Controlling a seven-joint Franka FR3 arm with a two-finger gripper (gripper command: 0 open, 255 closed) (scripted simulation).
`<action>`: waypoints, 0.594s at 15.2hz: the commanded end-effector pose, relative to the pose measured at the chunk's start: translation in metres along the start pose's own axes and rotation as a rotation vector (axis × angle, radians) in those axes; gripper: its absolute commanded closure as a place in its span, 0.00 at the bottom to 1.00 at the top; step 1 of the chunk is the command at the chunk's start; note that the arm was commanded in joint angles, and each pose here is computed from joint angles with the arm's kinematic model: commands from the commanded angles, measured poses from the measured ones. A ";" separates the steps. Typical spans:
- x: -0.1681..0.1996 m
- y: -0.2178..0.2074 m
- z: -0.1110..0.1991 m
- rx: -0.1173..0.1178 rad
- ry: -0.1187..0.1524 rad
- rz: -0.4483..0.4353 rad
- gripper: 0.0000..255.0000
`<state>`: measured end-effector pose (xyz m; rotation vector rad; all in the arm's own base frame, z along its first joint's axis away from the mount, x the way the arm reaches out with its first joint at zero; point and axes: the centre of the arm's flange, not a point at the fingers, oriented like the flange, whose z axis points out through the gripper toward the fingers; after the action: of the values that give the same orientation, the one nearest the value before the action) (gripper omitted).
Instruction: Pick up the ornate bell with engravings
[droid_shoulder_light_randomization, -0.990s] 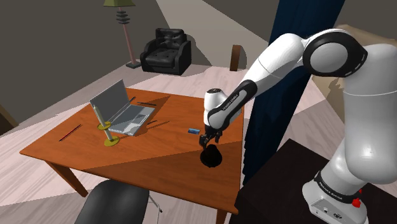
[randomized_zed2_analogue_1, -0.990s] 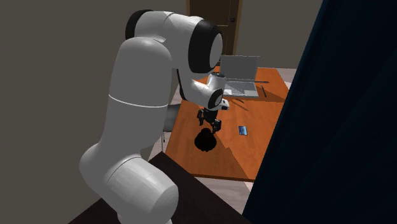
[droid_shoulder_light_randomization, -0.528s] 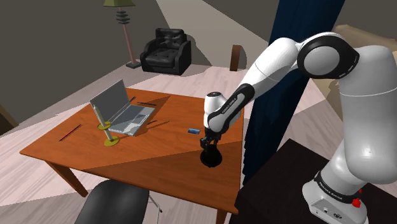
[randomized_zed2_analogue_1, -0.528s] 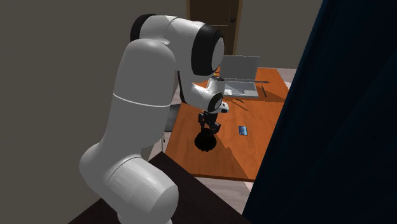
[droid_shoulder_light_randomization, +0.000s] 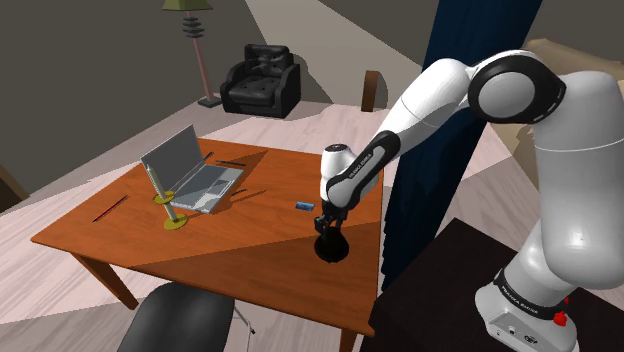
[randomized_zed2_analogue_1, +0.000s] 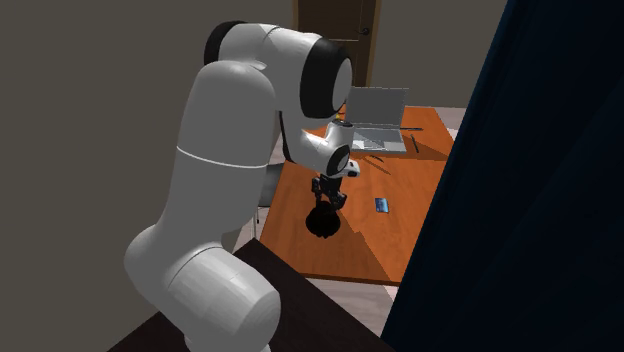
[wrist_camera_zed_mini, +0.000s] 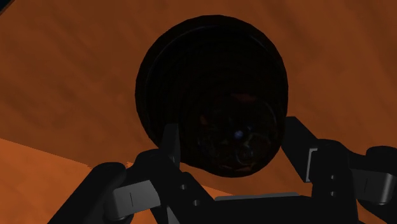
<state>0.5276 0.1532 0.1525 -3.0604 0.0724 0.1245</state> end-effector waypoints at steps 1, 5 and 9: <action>-0.001 -0.001 -0.007 0.000 -0.001 0.000 1.00; -0.003 -0.002 -0.029 0.000 -0.001 0.000 1.00; -0.005 -0.004 -0.049 0.000 -0.001 0.000 1.00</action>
<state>0.5272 0.1542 0.1963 -3.0605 0.0725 0.1270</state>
